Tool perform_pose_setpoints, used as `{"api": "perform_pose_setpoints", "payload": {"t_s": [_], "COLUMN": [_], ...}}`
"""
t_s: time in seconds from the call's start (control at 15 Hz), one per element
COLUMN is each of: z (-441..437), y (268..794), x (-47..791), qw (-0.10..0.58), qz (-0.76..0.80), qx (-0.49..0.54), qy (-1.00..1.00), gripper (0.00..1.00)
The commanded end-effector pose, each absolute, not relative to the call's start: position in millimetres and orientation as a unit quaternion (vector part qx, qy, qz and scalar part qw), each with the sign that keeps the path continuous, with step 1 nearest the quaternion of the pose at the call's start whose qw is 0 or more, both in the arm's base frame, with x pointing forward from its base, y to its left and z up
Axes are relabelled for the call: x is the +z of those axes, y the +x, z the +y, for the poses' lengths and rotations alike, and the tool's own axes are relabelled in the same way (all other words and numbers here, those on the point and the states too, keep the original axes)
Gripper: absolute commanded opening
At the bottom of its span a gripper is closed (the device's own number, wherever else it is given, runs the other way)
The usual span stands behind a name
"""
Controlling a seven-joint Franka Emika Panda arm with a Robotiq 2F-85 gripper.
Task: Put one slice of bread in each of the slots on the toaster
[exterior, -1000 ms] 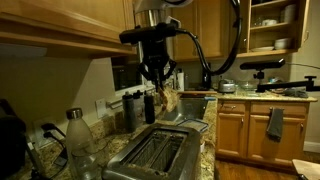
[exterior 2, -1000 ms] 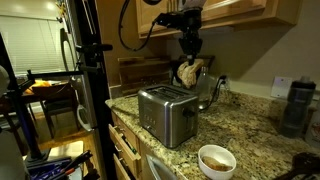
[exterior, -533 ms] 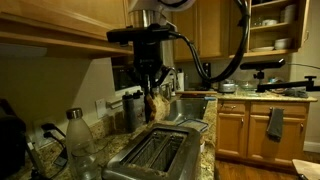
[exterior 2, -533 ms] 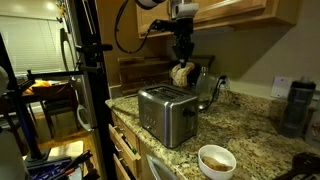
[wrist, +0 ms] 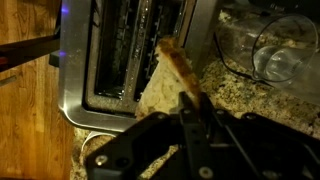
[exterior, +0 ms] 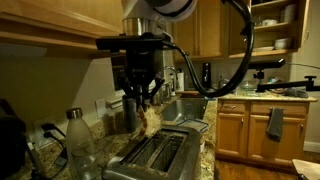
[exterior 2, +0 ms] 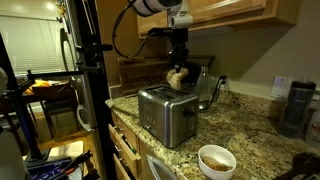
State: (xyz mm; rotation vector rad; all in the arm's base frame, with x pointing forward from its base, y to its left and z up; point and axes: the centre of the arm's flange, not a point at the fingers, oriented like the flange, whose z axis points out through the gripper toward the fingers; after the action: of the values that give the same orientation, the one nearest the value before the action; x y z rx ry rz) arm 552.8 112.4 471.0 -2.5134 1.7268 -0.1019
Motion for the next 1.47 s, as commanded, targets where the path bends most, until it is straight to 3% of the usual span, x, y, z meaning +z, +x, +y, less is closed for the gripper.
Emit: {"api": "perform_pose_setpoints", "payload": {"t_s": [0.0,0.73,0.8,0.93,1.4], "z": [118.0,119.0,119.1,119.0,113.7], "y": [547.9,546.6,546.4,545.2,542.2], "x": [458.9,432.2,430.6,429.9,432.3], "qw": [0.061,0.055,0.053,0.05,0.046], "qz": [0.563,0.554,0.552,0.549,0.552], "qx": [-0.027,-0.001,-0.001,-0.002,-0.003], "qy": [-0.824,-0.831,-0.832,-0.834,-0.832], "gripper": [0.09,0.11,0.36,0.43,0.88]}}
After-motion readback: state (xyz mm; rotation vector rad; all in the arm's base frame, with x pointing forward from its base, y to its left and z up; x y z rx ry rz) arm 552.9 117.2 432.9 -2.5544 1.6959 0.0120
